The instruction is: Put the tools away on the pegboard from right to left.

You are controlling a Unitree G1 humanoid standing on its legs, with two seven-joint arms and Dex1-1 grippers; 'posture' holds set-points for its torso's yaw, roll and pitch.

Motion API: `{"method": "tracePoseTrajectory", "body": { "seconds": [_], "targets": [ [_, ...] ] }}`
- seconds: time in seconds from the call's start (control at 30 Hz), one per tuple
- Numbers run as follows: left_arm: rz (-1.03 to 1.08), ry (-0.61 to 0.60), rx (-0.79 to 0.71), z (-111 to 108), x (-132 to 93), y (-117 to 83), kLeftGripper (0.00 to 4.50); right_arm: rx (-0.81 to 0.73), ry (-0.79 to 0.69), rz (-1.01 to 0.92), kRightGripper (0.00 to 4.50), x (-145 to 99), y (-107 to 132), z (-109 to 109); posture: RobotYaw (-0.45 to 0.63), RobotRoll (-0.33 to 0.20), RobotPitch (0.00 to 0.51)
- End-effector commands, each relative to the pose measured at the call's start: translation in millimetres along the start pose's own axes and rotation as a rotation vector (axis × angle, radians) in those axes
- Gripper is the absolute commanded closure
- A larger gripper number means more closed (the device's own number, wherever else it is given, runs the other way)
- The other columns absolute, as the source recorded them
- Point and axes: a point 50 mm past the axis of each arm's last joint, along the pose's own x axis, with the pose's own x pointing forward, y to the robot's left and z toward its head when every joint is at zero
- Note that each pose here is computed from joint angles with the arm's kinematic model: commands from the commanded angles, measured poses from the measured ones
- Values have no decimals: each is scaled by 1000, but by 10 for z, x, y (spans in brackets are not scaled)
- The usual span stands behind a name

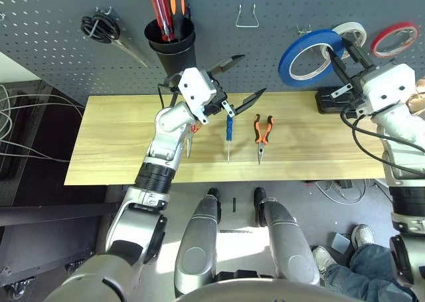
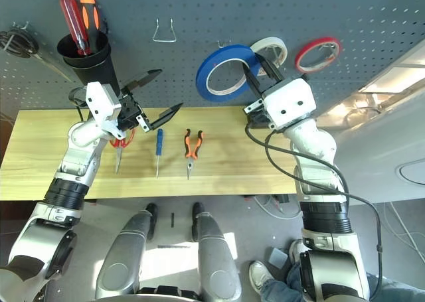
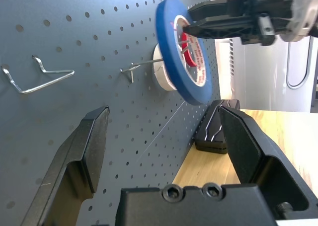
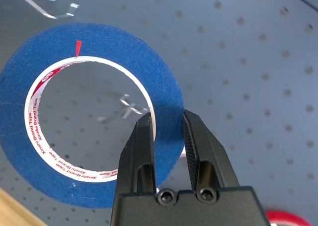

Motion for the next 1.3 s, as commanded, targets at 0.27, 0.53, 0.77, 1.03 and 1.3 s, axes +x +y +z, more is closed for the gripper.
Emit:
{"method": "tracePoseTrajectory", "body": {
  "seconds": [0.27, 0.53, 0.77, 1.03, 1.3],
  "targets": [
    [-49, -13, -39, -14, 72, -123, 0, 64, 109, -56, 3792, 152, 116, -285, 76, 0, 366],
    [-100, 52, -72, -93, 55, -181, 0, 106, 132, -2, 2726, 127, 302, -349, 87, 0, 372],
    [-148, 116, -78, -167, 17, -239, 0, 144, 250, 133, 367, -297, 528, -524, 76, 0, 379],
    [-314, 348, -135, -433, -140, -366, 0, 586, 647, 105, 42, -586, 847, -777, 66, 0, 382],
    [-423, 471, -58, -536, -244, -314, 0, 977, 965, -2, 42, -489, 1288, -764, 90, 0, 393]
  ]
}}
